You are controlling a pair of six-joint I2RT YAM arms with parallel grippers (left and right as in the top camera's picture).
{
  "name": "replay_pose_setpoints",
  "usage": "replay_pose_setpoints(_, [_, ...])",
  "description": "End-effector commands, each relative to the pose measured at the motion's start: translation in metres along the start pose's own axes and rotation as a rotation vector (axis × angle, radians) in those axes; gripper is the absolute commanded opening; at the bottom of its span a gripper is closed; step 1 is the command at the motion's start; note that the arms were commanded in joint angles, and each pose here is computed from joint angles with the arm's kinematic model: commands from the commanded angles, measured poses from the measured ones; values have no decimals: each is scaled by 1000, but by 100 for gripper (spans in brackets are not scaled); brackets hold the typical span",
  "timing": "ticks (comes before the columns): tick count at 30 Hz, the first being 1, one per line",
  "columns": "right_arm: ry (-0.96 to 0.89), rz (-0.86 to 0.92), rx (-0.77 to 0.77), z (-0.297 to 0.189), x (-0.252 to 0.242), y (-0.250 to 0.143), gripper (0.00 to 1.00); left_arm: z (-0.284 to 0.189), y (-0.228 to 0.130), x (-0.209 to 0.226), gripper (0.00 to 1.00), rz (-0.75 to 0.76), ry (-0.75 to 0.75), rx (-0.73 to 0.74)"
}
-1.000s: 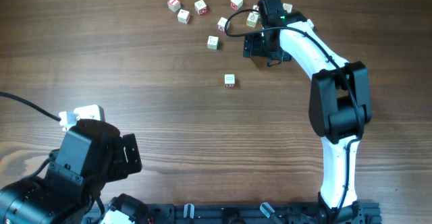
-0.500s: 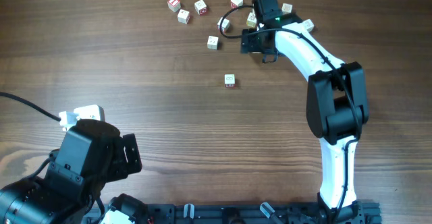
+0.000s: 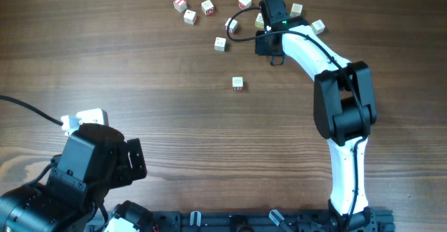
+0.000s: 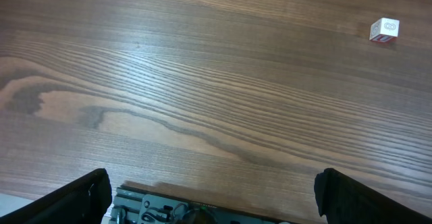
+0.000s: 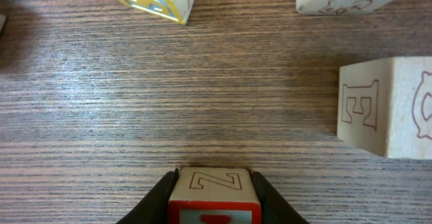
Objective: Form a tower
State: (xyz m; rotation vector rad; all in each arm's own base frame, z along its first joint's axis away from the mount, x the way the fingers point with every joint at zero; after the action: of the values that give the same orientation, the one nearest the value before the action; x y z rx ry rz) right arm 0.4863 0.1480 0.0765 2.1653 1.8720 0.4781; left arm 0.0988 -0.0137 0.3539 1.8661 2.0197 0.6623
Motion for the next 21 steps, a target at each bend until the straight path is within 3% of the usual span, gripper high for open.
replay_pose_setpoints(1, [-18,-6,26,6,2,-1,24,0,0,2,100,10,17,-9])
replay_pose_setpoints(9, [3,-10,85,-103,8,23,18,0,0,2,100,10,17,-9])
replay_pose_setpoints(13, [31,-22,151,-143,26,0,16,0,0,2,100,10,17,-9])
replay_pose_setpoints(21, [70,-199,196,-158,98,-56,17,0,0,2,100,10,17,-9])
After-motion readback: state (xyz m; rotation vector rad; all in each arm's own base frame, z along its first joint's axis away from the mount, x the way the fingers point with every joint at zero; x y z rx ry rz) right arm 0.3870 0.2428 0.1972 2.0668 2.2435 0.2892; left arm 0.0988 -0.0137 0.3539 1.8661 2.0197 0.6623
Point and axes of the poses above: each gripper's point midway between its finger pads, its own z axis out along the fingers, its own x axis along the line the jaws close on, y = z × x, the point moved 8 cm from there along -z, back along the fingers, and after that the axes turned 7 degrees about z, right-handed, at the moved point
